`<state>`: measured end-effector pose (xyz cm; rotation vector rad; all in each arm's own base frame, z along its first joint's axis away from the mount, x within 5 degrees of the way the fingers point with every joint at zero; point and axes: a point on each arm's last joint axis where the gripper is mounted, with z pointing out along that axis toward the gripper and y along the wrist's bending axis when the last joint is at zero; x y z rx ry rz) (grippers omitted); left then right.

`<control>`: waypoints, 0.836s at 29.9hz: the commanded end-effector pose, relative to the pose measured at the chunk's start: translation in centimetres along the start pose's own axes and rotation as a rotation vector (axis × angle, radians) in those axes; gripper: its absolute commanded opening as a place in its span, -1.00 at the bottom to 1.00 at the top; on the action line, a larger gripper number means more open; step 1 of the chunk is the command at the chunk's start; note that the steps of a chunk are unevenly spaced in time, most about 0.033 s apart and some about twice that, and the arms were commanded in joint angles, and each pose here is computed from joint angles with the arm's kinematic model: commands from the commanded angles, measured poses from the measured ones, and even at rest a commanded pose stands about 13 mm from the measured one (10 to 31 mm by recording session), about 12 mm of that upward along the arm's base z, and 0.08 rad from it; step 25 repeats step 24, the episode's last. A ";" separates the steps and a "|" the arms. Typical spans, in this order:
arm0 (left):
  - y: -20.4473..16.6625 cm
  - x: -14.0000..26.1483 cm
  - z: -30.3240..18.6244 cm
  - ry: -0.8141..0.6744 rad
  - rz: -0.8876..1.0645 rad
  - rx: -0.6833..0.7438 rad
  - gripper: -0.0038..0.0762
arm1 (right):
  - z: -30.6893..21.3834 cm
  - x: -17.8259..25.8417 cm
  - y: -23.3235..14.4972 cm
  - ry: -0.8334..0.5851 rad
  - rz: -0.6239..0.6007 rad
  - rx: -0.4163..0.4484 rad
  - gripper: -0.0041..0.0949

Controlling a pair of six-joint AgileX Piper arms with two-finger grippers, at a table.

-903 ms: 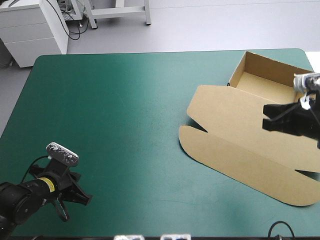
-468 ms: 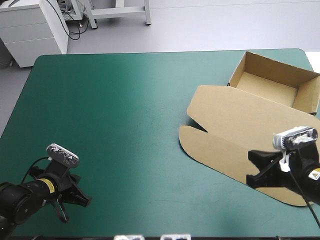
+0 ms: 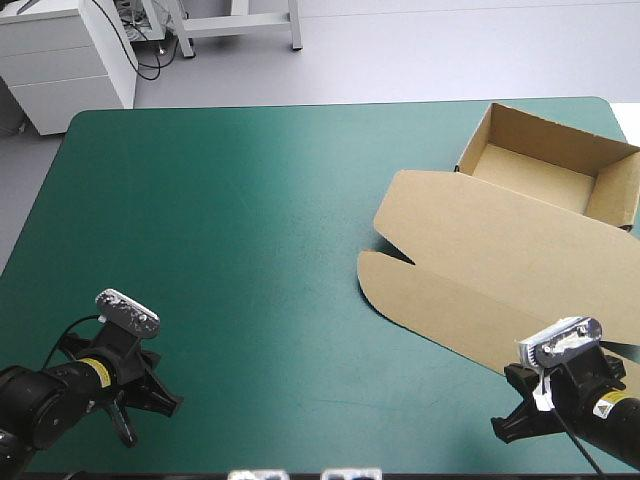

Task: Fold the box

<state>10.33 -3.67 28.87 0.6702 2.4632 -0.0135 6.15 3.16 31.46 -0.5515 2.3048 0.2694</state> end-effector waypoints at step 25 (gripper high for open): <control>-1.1 2.3 2.6 0.084 -0.056 0.068 -0.92 | 0.1 1.9 0.1 -0.052 -0.020 0.079 -0.95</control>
